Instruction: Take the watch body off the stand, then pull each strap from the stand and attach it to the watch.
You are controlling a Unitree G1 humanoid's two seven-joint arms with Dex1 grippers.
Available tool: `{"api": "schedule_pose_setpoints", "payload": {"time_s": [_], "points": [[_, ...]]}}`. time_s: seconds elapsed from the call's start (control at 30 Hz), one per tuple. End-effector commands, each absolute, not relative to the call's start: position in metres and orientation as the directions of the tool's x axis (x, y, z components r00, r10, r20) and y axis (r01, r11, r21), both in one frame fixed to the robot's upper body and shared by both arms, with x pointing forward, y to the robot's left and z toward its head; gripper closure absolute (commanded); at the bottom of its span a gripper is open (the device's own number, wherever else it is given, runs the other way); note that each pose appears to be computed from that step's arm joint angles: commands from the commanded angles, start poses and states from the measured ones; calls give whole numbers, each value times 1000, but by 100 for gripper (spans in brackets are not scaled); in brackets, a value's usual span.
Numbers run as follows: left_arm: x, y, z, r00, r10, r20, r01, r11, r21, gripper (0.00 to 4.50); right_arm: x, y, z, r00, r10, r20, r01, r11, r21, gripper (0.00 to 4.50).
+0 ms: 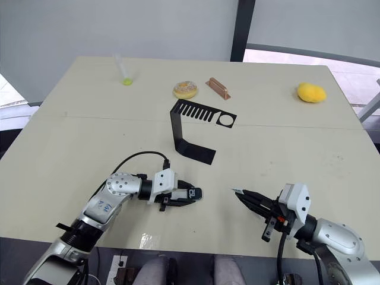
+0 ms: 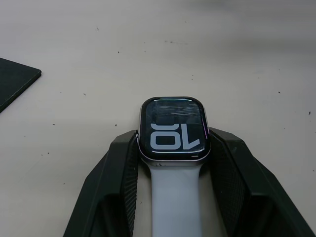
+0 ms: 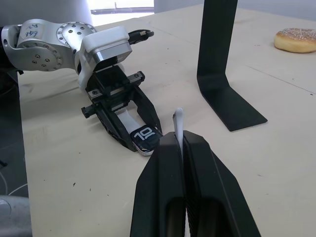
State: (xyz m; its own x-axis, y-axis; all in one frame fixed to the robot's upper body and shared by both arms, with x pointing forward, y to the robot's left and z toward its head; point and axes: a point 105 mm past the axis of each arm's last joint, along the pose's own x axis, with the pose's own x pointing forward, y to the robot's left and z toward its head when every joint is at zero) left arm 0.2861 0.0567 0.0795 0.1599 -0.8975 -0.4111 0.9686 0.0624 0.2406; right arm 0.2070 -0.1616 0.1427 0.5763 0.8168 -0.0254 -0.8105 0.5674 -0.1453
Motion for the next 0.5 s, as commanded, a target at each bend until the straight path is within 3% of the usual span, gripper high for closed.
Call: {"api": "schedule_pose_setpoints", "payload": {"time_s": [0.03,0.27,0.5], "points": [[282,53,84,122,-908,-400,980,46,195,292,204,-154,154,565,825,9,-809,556,-192,450],[258,54,146,-56,-977,-206,989,-26,-143,292,198,-145,171,550,835,-35,-729,458,-509,450],[256,75,180,-139,-979,-147,843,-40,-536,292,185,-128,183,504,861,-66,-623,310,-718,450]]}}
